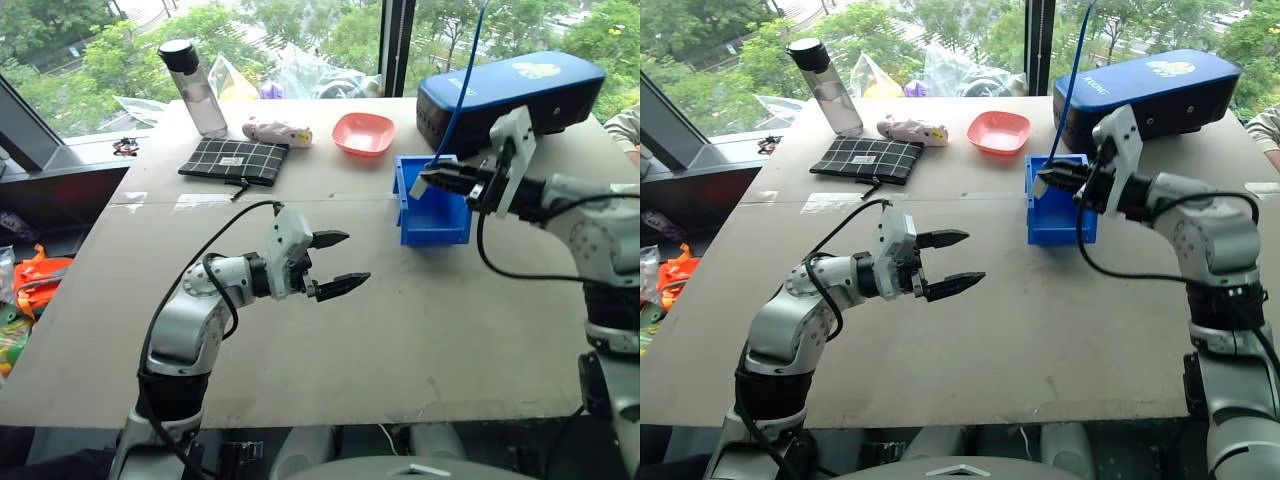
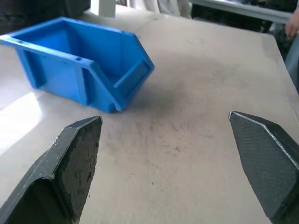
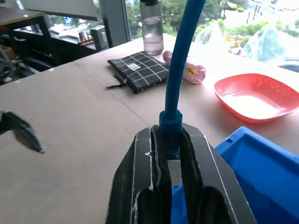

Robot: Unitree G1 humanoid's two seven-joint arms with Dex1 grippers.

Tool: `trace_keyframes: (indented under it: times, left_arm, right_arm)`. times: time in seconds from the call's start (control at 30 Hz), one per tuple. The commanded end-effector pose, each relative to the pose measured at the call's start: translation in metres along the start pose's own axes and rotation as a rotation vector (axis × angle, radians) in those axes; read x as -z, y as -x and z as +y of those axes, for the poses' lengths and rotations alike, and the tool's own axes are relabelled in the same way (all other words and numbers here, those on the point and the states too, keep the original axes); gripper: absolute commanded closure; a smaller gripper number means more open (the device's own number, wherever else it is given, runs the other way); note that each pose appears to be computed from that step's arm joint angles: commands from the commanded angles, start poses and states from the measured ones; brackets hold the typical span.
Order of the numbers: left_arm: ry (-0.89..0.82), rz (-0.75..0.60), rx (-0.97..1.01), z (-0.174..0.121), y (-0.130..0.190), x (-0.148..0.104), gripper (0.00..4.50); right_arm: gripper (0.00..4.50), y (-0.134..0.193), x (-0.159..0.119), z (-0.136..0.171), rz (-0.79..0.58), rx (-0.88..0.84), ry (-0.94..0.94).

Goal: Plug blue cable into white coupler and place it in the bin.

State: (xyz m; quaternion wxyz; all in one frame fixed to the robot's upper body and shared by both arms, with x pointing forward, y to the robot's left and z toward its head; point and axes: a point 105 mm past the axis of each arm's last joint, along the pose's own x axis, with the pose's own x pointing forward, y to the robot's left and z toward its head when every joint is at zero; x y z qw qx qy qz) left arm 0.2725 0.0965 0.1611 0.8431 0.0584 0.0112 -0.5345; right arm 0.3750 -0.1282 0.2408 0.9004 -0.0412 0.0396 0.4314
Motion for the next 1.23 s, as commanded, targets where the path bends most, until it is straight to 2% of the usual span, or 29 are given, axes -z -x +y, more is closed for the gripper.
trace_keyframes:
  times: [0.03,0.1,0.23,0.33,0.37,0.43,0.63,0.73,0.9,1.03,1.1,1.23]
  left_arm:
    - [-0.022,-0.05,-0.063,-0.007,0.004,-0.016,0.1]
    - [-0.024,-0.058,-0.094,-0.006,0.003,-0.018,0.1]
    - [-0.026,-0.074,-0.133,-0.005,-0.001,-0.022,0.0]
    - [-0.014,-0.083,-0.153,-0.005,-0.001,-0.023,0.0]
    - [-0.012,-0.082,-0.156,-0.005,-0.001,-0.022,0.0]
    - [0.001,-0.089,-0.171,-0.005,0.001,-0.022,0.0]
    - [0.033,-0.077,-0.221,0.0,0.013,-0.019,0.0]
    - [0.068,-0.049,-0.24,-0.001,0.027,-0.012,0.0]
    - [0.109,0.034,-0.256,-0.008,0.06,0.003,0.0]
    - [0.162,0.154,-0.224,-0.025,0.092,0.021,0.0]
    - [0.189,0.199,-0.194,-0.034,0.102,0.027,0.0]
    - [0.226,0.187,-0.152,-0.041,0.11,0.026,0.0]
  right_arm:
    - [4.5,-0.019,0.027,-0.03,0.124,0.085,-0.091]
    - [4.5,-0.027,0.043,-0.045,0.185,0.132,-0.109]
    - [2.83,-0.03,0.049,-0.056,0.204,0.143,-0.133]
    - [1.46,-0.026,0.043,-0.055,0.185,0.115,-0.124]
    - [0.84,-0.023,0.041,-0.053,0.175,0.107,-0.116]
    - [0.03,-0.013,0.031,-0.045,0.111,0.067,-0.086]
    - [0.03,0.052,0.031,0.009,-0.059,-0.008,0.048]
    - [0.03,0.089,0.039,0.031,-0.074,0.002,0.075]
    - [0.03,0.152,0.073,0.054,0.055,0.069,0.158]
    - [0.03,0.213,0.106,0.057,0.191,0.167,0.165]
    - [0.03,0.23,0.115,0.06,0.238,0.182,0.167]
    - [0.03,0.249,0.127,0.065,0.302,0.18,0.164]
